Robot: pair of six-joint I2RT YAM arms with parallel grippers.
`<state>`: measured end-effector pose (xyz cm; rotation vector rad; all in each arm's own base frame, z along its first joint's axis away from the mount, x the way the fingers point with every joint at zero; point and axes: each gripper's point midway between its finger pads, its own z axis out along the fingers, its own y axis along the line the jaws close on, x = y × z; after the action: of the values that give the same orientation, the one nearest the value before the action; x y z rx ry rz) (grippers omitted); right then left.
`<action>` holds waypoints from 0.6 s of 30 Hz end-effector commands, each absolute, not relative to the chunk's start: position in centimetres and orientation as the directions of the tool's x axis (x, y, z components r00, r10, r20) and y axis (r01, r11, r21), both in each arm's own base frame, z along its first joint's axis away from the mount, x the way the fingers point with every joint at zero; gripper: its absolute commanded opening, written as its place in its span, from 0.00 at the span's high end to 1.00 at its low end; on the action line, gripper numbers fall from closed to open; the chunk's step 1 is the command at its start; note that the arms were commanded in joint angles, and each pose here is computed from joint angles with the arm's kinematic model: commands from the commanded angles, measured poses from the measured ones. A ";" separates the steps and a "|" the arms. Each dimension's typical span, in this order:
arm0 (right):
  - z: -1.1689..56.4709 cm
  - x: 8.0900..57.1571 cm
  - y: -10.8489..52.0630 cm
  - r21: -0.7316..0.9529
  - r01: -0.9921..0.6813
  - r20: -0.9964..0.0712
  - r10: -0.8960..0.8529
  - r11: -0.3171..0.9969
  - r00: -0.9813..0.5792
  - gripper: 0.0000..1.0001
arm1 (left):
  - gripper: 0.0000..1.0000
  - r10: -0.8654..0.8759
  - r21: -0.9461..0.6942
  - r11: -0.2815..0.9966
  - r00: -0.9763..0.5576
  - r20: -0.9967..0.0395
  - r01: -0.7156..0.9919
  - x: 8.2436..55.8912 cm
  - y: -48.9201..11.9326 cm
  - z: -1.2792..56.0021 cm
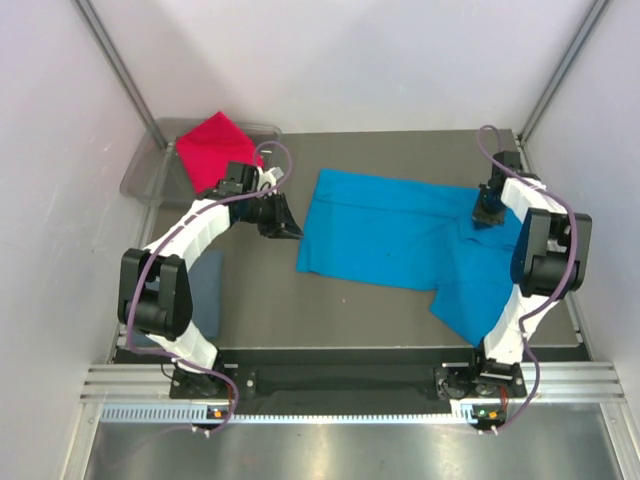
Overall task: Fold and stack the t-shirts
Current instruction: Fold the tshirt
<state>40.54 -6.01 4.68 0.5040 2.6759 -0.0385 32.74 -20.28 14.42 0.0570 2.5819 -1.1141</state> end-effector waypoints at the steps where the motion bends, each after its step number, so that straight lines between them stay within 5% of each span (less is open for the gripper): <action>1: 4.1 40.5 -4.5 0.069 0.318 -0.387 0.320 0.945 -0.865 1.00 | 0.77 -0.083 -0.704 0.678 -0.929 -0.360 0.212 32.5 -20.0 16.1; 10: 3.3 38.2 1.8 0.184 0.315 -0.332 0.361 0.931 -0.871 1.00 | 0.77 -0.085 -0.693 0.693 -0.933 -0.351 0.198 32.7 -19.4 16.0; 18: 5.6 38.2 -5.2 0.098 0.445 -0.400 0.444 0.890 -0.801 0.87 | 0.78 -0.085 -0.708 0.682 -0.942 -0.325 0.182 32.9 -19.7 15.0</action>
<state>37.41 -1.63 2.52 0.5746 2.7308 0.0649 32.43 -19.56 14.19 0.0354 2.6059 -1.1090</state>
